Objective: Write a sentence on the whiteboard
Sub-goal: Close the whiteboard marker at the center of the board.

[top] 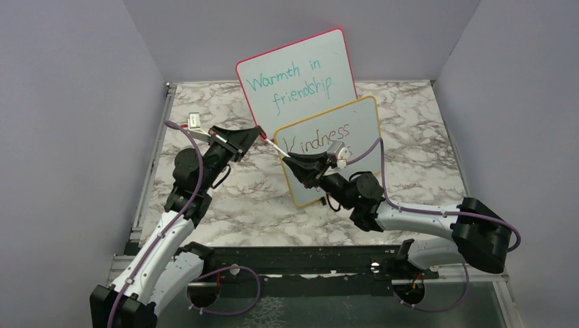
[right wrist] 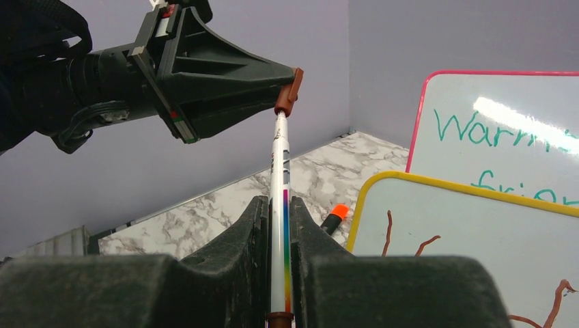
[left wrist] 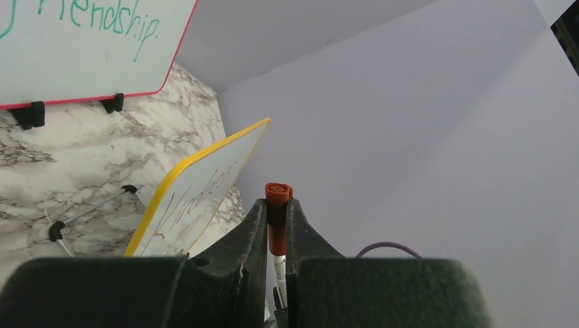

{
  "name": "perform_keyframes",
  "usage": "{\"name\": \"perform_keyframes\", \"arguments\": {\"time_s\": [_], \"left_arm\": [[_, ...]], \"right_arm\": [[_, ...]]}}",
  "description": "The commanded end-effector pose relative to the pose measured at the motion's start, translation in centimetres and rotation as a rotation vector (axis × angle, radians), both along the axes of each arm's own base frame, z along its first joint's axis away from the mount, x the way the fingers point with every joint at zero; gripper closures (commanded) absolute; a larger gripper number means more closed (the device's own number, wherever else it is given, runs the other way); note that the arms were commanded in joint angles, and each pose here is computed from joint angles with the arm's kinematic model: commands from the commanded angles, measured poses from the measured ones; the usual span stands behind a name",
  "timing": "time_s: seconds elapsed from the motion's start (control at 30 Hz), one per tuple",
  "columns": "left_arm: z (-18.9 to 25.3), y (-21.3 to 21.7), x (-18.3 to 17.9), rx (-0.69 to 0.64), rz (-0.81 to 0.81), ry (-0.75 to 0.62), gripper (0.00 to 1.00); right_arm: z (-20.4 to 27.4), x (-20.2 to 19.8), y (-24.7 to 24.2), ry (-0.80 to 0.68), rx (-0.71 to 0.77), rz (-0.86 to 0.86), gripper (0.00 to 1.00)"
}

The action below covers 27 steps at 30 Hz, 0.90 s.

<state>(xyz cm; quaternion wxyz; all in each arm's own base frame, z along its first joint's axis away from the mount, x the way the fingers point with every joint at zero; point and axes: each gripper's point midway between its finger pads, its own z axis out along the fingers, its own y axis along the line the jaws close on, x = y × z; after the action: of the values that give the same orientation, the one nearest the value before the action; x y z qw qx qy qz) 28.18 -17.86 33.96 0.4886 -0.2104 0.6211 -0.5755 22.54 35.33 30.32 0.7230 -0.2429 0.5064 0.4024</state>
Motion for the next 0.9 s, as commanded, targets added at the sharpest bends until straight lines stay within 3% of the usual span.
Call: {"name": "perform_keyframes", "arguments": {"time_s": [0.0,0.4,0.87], "left_arm": [[1.7,-0.8,-0.9,0.012,-0.053,-0.066,1.0],[1.9,-1.2,-1.5,0.024,-0.083,-0.083,1.0],[1.0,-3.2,-3.0,0.007,-0.127,-0.083,1.0]], "right_arm": [[2.9,-0.1,-0.8,-0.036,0.08,-0.025,0.99],[3.0,0.2,-0.5,-0.035,0.1,-0.026,0.99],[5.5,0.8,-0.1,-0.095,0.292,-0.031,0.99]]}}
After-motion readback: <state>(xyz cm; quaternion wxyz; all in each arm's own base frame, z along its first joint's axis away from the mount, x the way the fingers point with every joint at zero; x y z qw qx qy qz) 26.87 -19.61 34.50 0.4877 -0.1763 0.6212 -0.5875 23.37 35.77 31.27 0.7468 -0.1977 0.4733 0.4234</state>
